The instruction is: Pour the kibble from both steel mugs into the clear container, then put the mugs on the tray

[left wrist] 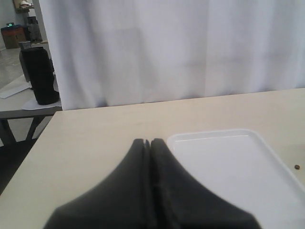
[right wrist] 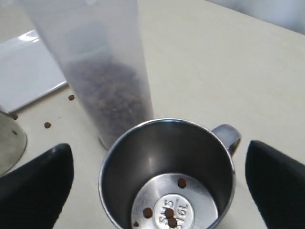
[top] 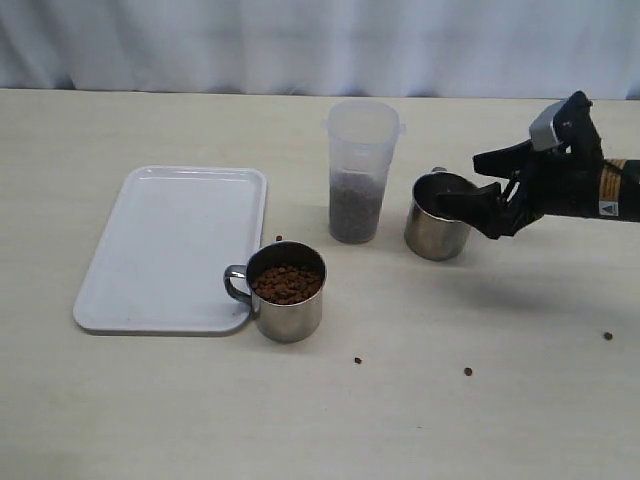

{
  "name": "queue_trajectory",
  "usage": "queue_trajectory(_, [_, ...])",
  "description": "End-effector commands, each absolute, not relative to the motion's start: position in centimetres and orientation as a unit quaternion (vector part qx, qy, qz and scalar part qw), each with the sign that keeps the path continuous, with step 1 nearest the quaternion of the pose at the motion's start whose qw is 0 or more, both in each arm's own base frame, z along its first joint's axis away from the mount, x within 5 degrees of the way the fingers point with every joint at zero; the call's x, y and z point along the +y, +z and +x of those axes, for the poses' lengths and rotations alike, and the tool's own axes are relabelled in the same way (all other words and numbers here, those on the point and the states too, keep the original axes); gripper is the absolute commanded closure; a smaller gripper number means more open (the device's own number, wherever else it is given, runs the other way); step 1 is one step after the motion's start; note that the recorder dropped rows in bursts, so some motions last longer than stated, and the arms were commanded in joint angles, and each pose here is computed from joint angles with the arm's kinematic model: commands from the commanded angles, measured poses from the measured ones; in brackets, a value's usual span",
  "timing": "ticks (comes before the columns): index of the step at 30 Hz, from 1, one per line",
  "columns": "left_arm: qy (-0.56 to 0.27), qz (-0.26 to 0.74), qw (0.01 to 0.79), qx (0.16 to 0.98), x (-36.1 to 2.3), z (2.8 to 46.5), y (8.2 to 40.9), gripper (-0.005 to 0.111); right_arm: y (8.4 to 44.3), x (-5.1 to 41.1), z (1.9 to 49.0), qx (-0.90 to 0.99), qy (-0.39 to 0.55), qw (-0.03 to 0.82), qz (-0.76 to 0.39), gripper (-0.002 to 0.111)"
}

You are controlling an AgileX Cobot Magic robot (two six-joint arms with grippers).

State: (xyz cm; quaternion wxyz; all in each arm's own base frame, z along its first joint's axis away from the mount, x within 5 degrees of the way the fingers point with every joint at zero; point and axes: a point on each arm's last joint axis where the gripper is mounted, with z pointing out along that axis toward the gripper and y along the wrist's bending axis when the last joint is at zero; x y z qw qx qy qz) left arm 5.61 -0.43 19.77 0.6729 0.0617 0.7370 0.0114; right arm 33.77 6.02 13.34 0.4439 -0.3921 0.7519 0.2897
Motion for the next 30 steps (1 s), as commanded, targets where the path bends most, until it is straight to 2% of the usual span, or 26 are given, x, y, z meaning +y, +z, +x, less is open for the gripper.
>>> queue_trajectory(1, [0.007, 0.062, 0.676, 0.735, -0.5, 5.6, 19.7, 0.107, 15.6, 5.6, 33.4, 0.772, 0.293, 0.430, -0.366, 0.019])
queue_trajectory(3, [0.007, 0.062, 0.676, 0.735, -0.5, 5.6, 19.7, 0.107, 16.7, 5.5, 33.2, 0.796, 0.301, 0.414, -0.323, 0.023])
queue_trajectory(5, [0.007, 0.062, 0.676, 0.735, -0.5, 5.6, 19.7, 0.107, 18.1, 5.1, 32.9, 0.819, 0.292, 0.404, -0.284, 0.034])
queue_trajectory(8, [0.007, 0.062, 0.676, 0.735, -0.5, 5.6, 19.7, 0.107, 20.2, 4.7, 31.8, 0.835, 0.263, 0.405, -0.264, 0.067])
queue_trajectory(10, [0.007, 0.062, 0.676, 0.735, -0.5, 5.6, 19.7, 0.107, 21.5, 4.6, 30.4, 0.834, 0.256, 0.420, -0.249, 0.104])
queue_trajectory(15, [0.007, 0.062, 0.676, 0.735, -0.5, 5.6, 19.7, 0.107, 22.8, 3.6, 26.1, 0.846, 0.213, 0.467, -0.142, 0.103])
queue_trajectory(20, [0.007, 0.062, 0.676, 0.735, -0.5, 5.6, 19.7, 0.107, 21.4, 1.7, 19.6, 0.858, 0.122, 0.498, -0.034, 0.103])
queue_trajectory(25, [0.007, 0.062, 0.676, 0.735, -0.5, 5.6, 19.7, 0.107, 20.4, 1.2, 12.1, 0.818, 0.085, 0.569, -0.005, 0.103])
queue_trajectory(30, [0.007, 0.062, 0.676, 0.735, -0.5, 5.6, 19.7, 0.107, 20.0, 0.8, 8.9, 0.770, 0.081, 0.632, 0.027, 0.104])
